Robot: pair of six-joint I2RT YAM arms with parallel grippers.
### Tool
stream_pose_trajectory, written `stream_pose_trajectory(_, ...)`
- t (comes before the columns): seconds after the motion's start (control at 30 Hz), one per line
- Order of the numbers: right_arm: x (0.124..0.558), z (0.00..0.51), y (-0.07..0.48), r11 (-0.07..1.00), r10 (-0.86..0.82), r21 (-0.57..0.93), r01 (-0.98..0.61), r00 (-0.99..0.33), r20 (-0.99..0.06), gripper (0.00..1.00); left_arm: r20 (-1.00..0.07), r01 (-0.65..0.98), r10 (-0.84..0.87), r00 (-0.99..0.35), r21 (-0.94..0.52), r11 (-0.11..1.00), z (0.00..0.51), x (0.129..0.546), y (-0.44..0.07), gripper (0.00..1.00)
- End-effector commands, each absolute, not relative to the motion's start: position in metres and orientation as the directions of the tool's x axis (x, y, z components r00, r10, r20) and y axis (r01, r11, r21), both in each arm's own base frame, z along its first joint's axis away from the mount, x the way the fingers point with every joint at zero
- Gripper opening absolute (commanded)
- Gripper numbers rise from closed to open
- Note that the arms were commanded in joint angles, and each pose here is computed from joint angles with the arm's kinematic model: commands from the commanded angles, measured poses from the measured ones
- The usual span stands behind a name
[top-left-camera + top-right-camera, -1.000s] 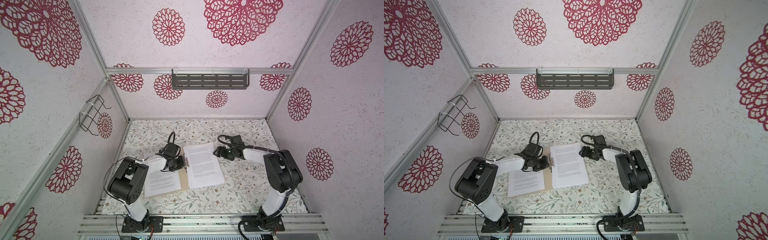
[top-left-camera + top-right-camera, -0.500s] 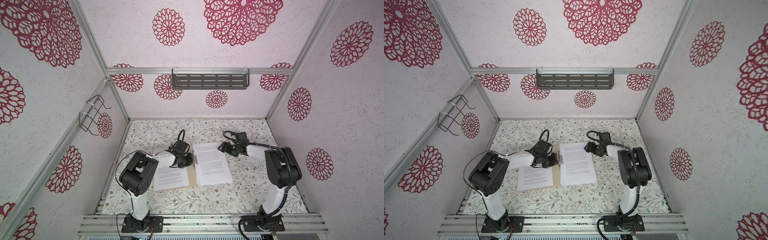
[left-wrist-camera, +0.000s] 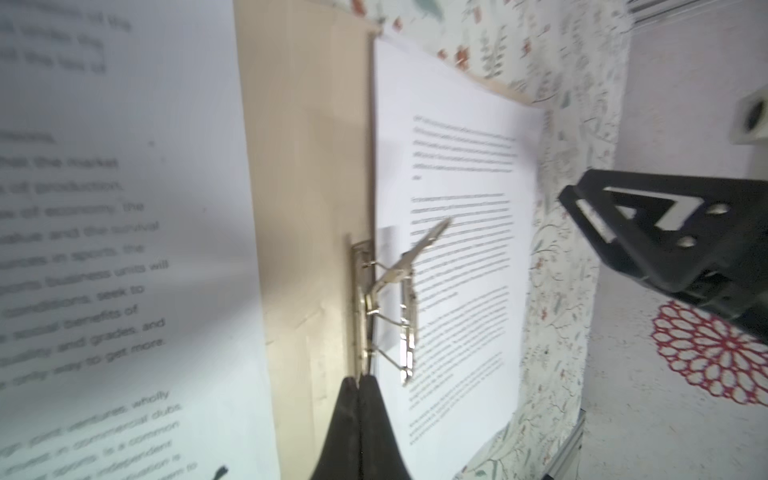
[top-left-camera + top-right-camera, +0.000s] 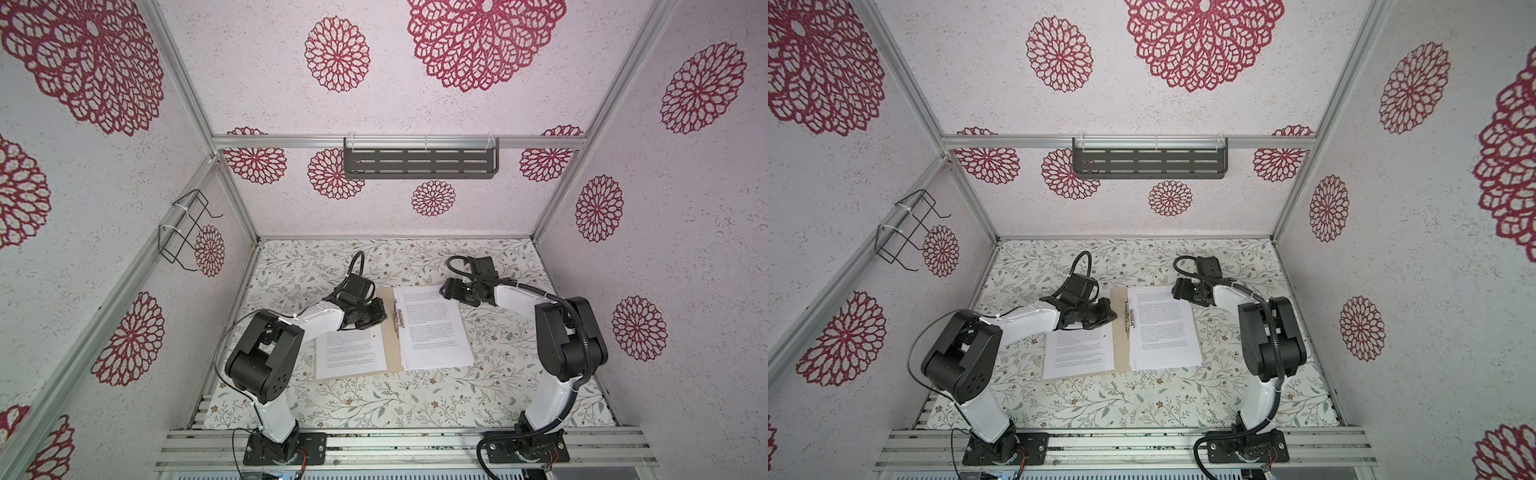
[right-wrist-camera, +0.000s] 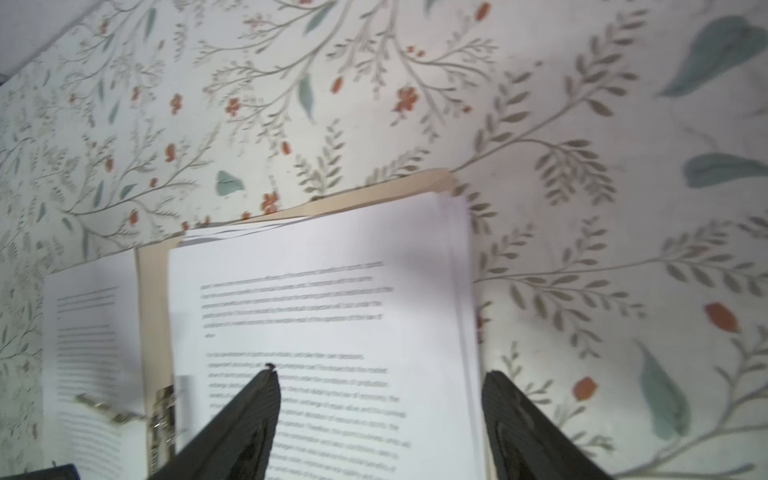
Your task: Put the files into the folder
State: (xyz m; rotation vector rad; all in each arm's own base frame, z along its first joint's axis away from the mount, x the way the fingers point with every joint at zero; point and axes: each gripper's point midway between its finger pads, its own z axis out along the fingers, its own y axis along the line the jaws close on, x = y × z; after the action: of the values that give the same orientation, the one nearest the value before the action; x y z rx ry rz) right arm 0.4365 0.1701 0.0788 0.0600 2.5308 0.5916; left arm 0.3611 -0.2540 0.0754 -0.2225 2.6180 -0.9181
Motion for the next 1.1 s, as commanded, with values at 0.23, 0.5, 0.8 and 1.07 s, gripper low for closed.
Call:
stream_pose_trajectory(0.23,0.415,0.129,0.317,0.676,-0.042,0.596,-0.433,-0.83,-0.556,0.86,-0.29,-0.059,-0.342,-0.894,-0.68,0.731,0.092,0.317,-0.179,0.54)
stream_pose_trajectory(0.5,0.412,0.109,0.366,0.605,-0.109,0.639,-0.475,-0.845,-0.524,0.85,-0.271,-0.122,-0.432,-0.86,-0.713,0.691,0.087,0.289,-0.143,0.83)
stream_pose_trajectory(0.8,0.379,0.131,0.382,0.528,-0.123,0.687,-0.499,-0.845,-0.52,0.81,-0.267,-0.144,-0.447,-0.854,-0.704,0.695,0.084,0.289,-0.137,0.87)
stream_pose_trajectory(1.07,0.326,0.153,0.343,0.568,-0.092,0.676,-0.468,-0.853,-0.513,0.8,-0.284,-0.139,-0.455,-0.844,-0.703,0.697,0.09,0.289,-0.133,0.88)
